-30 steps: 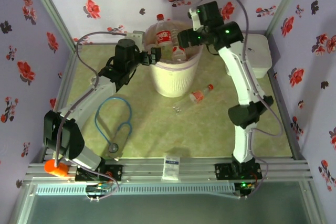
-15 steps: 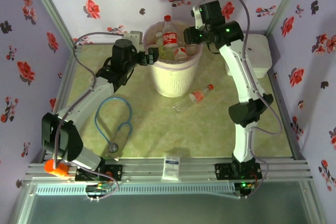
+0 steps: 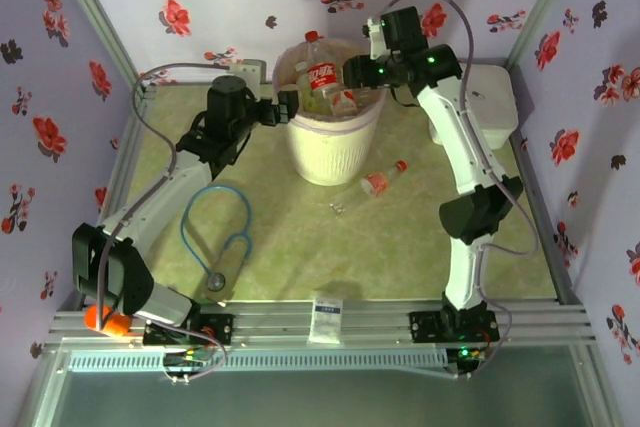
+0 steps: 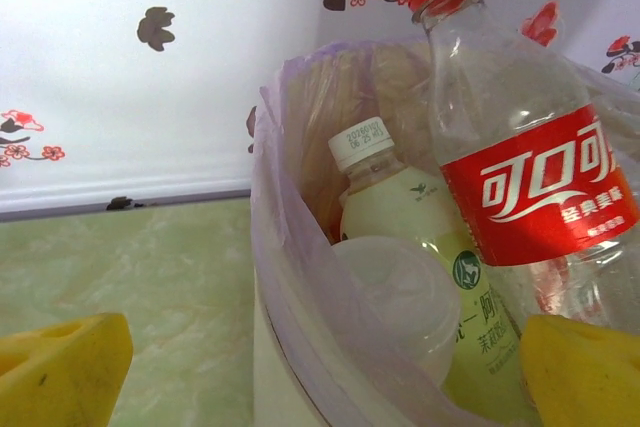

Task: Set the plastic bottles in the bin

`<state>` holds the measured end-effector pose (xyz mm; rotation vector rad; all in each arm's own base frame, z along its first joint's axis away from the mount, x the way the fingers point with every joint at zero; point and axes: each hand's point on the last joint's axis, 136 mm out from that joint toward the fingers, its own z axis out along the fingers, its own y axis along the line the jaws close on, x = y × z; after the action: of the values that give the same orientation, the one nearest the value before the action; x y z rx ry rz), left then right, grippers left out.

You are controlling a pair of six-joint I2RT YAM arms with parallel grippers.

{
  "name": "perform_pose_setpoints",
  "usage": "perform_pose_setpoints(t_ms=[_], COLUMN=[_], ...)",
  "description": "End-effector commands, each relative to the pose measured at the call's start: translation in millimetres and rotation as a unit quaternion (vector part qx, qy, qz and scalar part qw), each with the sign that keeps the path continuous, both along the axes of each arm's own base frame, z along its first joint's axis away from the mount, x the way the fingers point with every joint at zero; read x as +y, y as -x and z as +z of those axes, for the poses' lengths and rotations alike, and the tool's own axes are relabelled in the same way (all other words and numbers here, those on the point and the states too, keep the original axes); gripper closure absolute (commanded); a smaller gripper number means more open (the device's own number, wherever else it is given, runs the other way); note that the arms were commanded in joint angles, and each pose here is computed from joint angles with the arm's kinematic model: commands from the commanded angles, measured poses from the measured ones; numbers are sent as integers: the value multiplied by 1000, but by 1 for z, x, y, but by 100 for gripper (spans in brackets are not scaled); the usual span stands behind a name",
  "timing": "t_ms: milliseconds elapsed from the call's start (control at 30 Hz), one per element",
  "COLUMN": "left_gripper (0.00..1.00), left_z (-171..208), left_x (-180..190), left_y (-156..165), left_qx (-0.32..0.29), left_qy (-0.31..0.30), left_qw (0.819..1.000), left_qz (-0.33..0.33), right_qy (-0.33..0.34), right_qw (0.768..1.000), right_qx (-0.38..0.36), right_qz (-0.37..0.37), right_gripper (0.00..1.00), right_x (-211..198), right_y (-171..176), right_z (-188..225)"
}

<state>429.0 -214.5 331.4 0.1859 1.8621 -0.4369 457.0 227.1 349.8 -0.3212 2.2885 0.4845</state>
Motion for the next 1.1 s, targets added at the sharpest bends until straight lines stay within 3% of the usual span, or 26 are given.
perform_pose_setpoints(t_ms=[0, 200, 333, 467, 700, 867, 1067], left_gripper=[0, 0, 0, 0, 0, 0, 0], left_z=[19, 35, 35, 18, -44, -80, -91], left_x=[7, 16, 30, 42, 51, 50, 46], left_y=[14, 37, 60, 82, 105, 110, 108], left_qx=[-16, -29, -25, -1, 78, 107, 124], left_qy=[8, 9, -4, -17, 9, 56, 64], left_qw=[1000, 999, 999, 1000, 997, 993, 990], left_qz=[-9, -20, -22, -21, -9, 1, -1], right_qy=[-36, -69, -139, -179, -297, -309, -301], right_qw=[997, 984, 956, 923, 866, 859, 867], right_qx=[-59, -59, -15, 68, 171, 217, 261], right_qz=[-28, -152, -259, -333, -365, -346, -300], right_gripper=[29, 18, 14, 9, 5, 8, 16], right_x=[-21, -101, -163, -190, -160, -130, -80], right_y=[22, 40, 60, 76, 79, 65, 55], right_z=[55, 49, 2, -68, -171, -210, -235])
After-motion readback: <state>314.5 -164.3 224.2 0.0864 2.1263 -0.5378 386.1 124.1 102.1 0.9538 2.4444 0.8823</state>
